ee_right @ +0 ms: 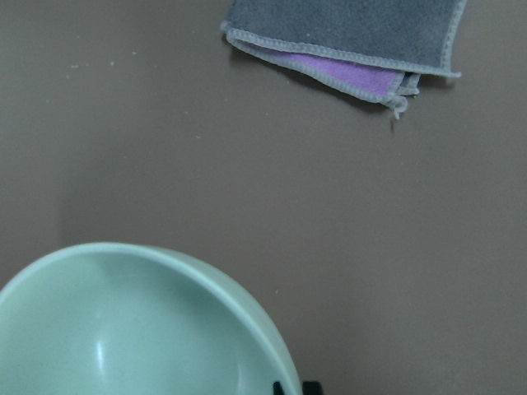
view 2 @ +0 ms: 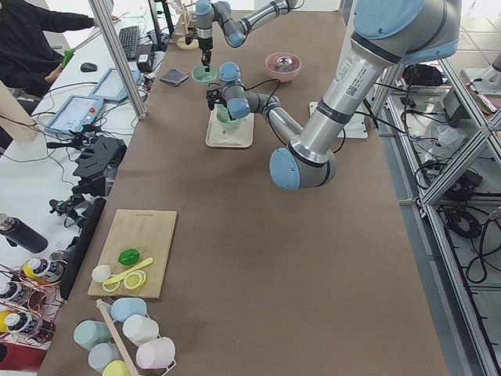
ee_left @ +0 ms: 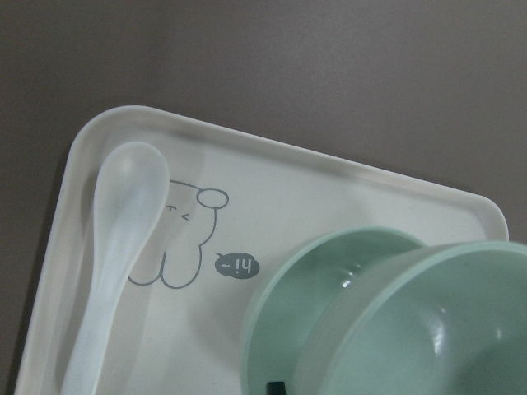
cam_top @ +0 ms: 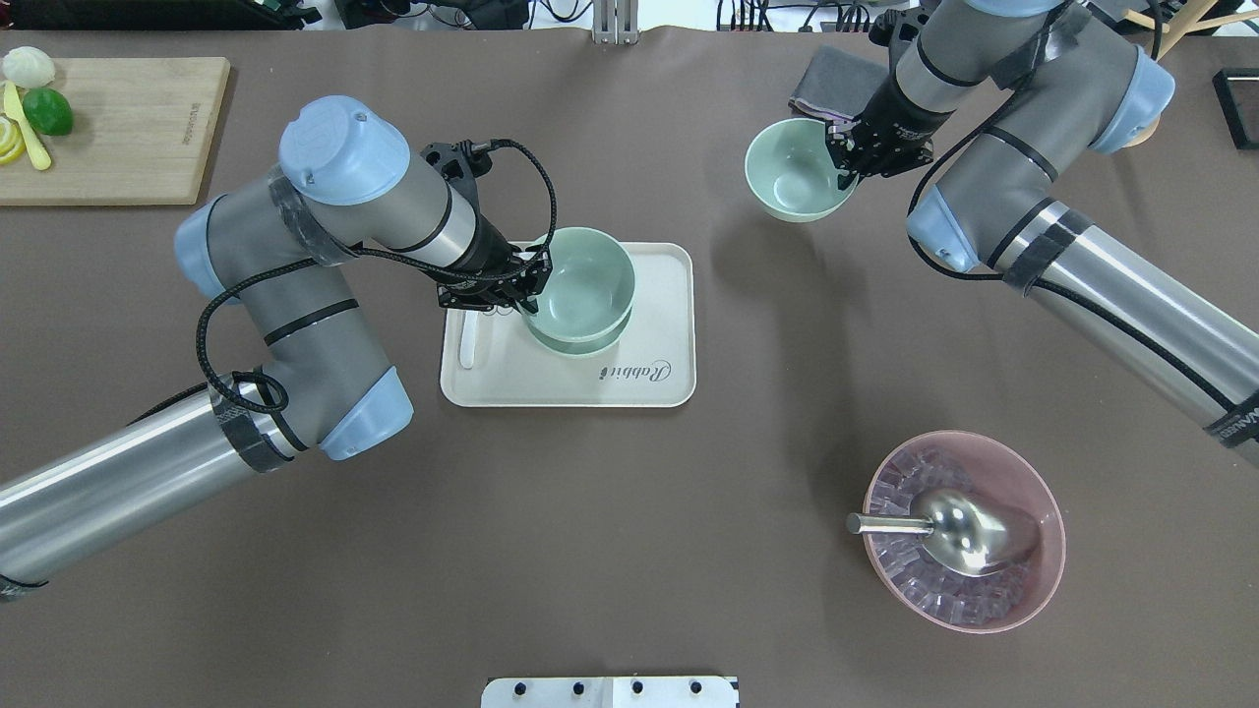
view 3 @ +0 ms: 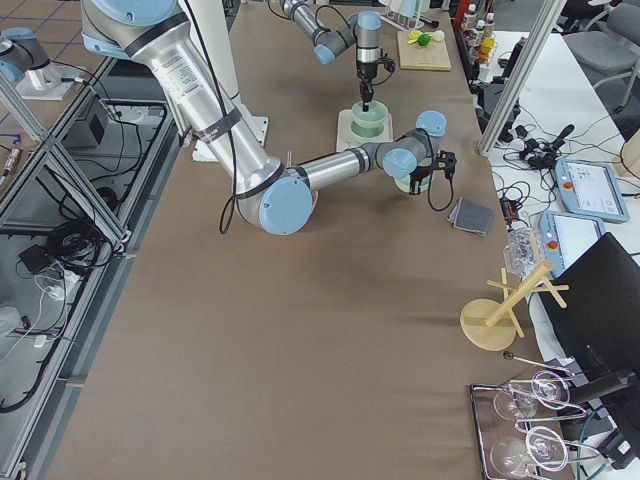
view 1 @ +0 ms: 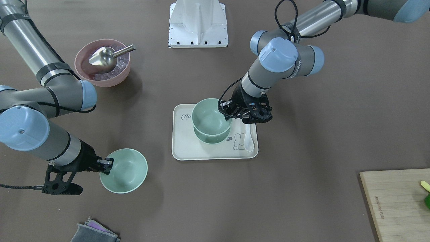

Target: Stack green bowls together

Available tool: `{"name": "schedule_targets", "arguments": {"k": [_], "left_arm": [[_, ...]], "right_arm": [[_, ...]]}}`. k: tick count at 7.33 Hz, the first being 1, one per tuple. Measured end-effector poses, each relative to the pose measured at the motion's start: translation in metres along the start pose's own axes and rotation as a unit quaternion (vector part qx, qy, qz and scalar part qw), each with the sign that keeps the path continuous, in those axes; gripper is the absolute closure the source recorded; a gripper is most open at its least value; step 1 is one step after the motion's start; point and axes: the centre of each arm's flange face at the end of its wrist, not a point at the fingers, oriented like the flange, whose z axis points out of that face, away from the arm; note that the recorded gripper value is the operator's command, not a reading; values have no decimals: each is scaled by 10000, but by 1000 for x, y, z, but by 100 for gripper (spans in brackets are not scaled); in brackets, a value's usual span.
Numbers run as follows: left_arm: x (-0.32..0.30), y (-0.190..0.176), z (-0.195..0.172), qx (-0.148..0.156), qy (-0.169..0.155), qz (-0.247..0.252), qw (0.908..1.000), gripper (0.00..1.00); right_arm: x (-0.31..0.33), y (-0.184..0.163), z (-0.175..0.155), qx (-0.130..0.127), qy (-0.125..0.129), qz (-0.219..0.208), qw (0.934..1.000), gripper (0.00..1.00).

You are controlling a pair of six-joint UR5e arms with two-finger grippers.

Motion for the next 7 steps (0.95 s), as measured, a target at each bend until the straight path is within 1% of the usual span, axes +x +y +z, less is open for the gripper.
{"name": "schedule_targets", "arguments": {"k": [1,2,3,4,6,7], "left_arm": [[0,4,4,-18,-19,24,10000,56],[-1,5,5,-23,-30,37,10000,31],[-2,2,2,-3,-24,37,10000,14],[-5,-9,-9,46,10,8,10000,4],[-28,-55,-56,-9,136,29,9999,3],[-50,-78,-79,6,157,71,9999,3]], "right_arm": [[-10,1,-9,21,-92,75,9999,100],[-17,3,-16,43,-150,105,9998,100],[-22,4,-21,62,-186,104,9998,100],[-28,6,-25,79,-225,83,9997,100],[-51,22,-32,88,-369,160,9992,100],[-70,38,-28,72,-429,163,9989,100]]}}
